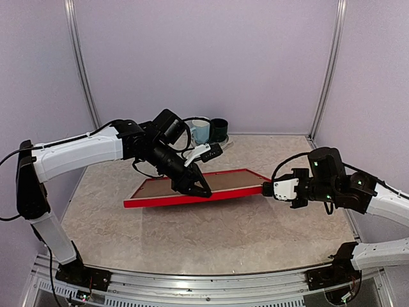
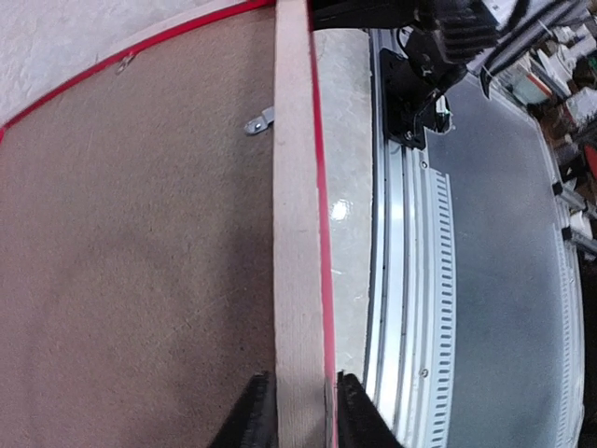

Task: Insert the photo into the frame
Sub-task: Pass from the left arm to the right

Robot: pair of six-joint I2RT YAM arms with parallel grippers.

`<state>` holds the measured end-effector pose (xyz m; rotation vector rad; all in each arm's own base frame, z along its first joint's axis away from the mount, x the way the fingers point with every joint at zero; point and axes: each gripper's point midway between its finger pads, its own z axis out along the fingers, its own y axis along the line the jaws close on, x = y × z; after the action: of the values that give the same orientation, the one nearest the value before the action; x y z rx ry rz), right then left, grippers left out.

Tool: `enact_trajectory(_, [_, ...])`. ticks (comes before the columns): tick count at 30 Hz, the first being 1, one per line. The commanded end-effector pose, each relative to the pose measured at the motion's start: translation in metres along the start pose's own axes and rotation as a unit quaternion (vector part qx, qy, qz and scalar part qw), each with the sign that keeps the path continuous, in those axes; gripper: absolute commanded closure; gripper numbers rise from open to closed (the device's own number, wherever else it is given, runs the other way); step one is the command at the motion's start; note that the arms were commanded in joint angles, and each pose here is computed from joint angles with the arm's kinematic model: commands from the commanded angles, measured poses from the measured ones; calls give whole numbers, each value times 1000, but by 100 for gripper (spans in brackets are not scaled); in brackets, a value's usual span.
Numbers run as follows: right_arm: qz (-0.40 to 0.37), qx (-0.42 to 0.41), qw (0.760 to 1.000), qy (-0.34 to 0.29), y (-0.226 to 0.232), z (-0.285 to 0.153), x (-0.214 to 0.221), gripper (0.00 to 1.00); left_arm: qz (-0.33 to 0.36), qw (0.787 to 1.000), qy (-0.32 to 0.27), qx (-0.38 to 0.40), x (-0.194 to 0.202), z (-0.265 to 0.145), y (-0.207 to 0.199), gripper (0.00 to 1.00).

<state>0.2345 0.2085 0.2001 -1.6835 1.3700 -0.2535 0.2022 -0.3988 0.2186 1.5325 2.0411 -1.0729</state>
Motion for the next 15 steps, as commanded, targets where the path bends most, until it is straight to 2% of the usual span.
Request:
enact_trajectory(1, [36, -35, 998, -24, 6, -4, -14, 100, 41, 998, -54, -9, -27, -25, -10, 58])
enact_trajectory(3, [42, -42, 998, -31, 4, -7, -19, 100, 46, 997, -61, -18, -32, -30, -10, 48])
enact_trajectory(8, [53, -68, 995, -52, 4, -12, -31, 100, 69, 989, -80, -100, -51, -50, 0, 3])
enact_trajectory(12, [62, -92, 992, -63, 8, -16, -37, 100, 130, 969, -82, -194, -64, -62, -10, 1])
enact_trajectory(15, [72, -104, 988, -85, 7, -22, -48, 100, 192, 947, -54, -253, -62, -55, -24, 1])
